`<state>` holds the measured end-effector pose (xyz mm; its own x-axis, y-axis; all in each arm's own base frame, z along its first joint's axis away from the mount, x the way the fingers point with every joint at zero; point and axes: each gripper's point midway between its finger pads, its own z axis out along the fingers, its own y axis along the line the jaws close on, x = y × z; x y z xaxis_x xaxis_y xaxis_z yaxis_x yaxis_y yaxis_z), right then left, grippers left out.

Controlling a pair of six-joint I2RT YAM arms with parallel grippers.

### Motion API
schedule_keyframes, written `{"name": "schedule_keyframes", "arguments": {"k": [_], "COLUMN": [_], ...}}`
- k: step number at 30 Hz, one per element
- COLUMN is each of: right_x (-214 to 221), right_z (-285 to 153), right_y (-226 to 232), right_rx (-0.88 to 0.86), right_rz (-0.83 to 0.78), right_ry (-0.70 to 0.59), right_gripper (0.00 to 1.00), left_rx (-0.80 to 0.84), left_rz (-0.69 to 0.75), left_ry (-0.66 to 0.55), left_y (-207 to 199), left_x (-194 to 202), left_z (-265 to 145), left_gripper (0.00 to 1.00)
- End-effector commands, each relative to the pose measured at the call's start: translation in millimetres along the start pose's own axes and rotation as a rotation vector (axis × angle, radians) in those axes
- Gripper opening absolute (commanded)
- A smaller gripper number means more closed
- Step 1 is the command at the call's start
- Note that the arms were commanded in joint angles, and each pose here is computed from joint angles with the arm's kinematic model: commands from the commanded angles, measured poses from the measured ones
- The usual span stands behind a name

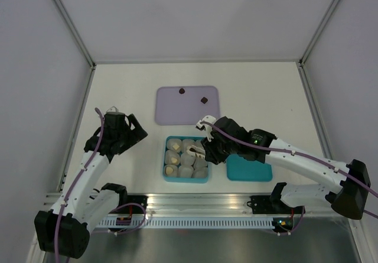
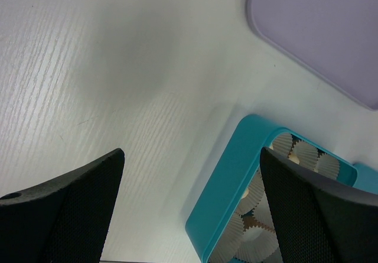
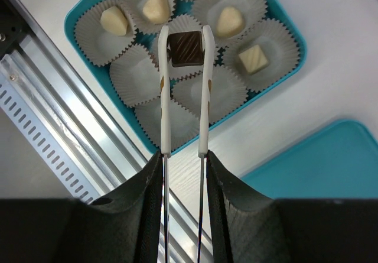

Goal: Pack the chocolate

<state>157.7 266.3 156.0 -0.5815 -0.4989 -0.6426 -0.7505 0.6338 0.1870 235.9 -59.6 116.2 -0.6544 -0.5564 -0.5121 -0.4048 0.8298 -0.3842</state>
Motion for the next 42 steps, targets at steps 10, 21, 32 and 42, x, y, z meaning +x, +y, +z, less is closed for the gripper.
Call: {"name": "schedule_keyframes", "arguments": {"k": [10, 21, 32, 42], "right_x": [29.4, 7.9, 40.3, 51.0], "right_z": [30.2, 20.8, 4.6, 7.9], "right_y": [8.2, 13.4, 5.7, -4.3], "right_rx": [0.062, 0.056, 0.097, 0.153], "right_rz": [-0.001, 0.012, 0.083, 0.045], "right_ry": [0.105, -0.007, 0.077, 0.152], "right_gripper": [0.18, 0.18, 0.20, 0.21], "left_rx": [0.046, 0.041, 0.039, 0.038], "left_rz": [0.023, 0.022, 0.024, 0.026], "left_ry": [-0.011, -0.003, 0.003, 0.012], "left_y": [-4.9, -2.8, -2.4, -2.0], "left_x": [0.5, 3.5, 4.8, 6.5], "left_z": [-5.4, -3.8, -2.8, -1.7], "left_gripper": [1.00, 1.00, 0.99, 1.00]}}
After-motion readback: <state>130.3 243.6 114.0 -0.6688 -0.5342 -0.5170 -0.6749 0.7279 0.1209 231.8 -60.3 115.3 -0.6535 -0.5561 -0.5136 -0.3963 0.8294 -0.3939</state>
